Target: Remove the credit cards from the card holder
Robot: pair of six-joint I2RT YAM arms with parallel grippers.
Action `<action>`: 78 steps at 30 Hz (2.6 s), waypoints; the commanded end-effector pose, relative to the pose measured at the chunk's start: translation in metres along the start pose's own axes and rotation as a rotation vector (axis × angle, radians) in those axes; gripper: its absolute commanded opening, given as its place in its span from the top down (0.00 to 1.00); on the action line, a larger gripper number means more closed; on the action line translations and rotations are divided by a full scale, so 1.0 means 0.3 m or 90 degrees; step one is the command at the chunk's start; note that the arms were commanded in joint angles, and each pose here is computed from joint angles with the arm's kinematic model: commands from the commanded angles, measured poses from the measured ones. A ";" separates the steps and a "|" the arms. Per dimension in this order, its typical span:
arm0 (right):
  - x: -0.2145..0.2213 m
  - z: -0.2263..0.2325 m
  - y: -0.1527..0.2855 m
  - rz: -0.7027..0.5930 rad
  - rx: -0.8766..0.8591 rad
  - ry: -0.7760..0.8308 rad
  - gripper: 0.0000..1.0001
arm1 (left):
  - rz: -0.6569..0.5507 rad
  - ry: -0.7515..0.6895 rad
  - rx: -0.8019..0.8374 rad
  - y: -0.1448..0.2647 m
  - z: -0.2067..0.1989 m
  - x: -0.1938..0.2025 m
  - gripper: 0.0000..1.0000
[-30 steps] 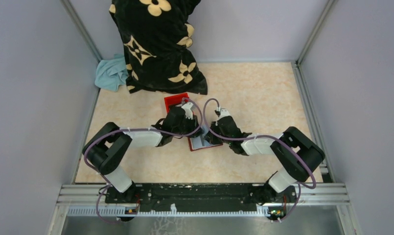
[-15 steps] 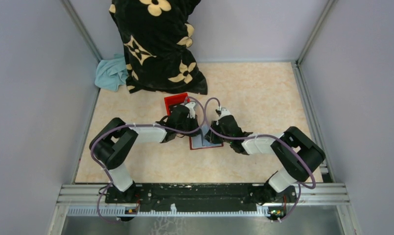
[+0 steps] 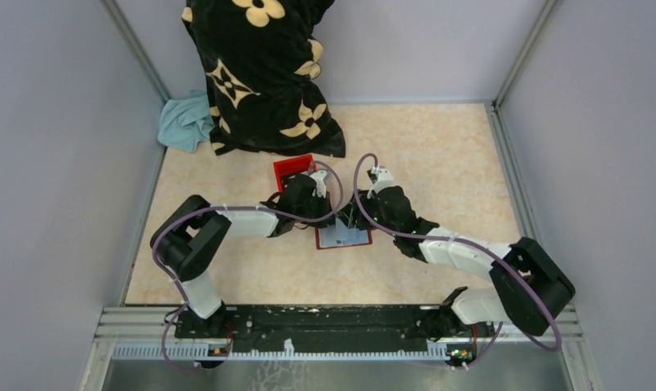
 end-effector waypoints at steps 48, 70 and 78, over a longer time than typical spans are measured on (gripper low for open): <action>0.119 -0.294 0.050 0.019 0.150 -0.080 1.00 | -0.113 -0.056 0.019 0.091 -0.079 -0.076 0.77; 0.029 -0.037 0.029 0.009 0.060 0.117 0.71 | -0.179 -0.031 -0.113 0.171 0.015 -0.116 0.92; 0.036 0.016 -0.035 0.026 0.058 0.163 0.47 | -0.213 0.020 -0.148 0.226 0.067 -0.131 0.72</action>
Point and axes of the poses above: each gripper's point midway between its finger pads, its own y axis back along the fingers, its own z axis along the line the jaws close on, x = y × z, the point moved 5 cm from there along y, back along the fingers, and after that the axes turned 8 degrees about -y, right-handed, at the moved point
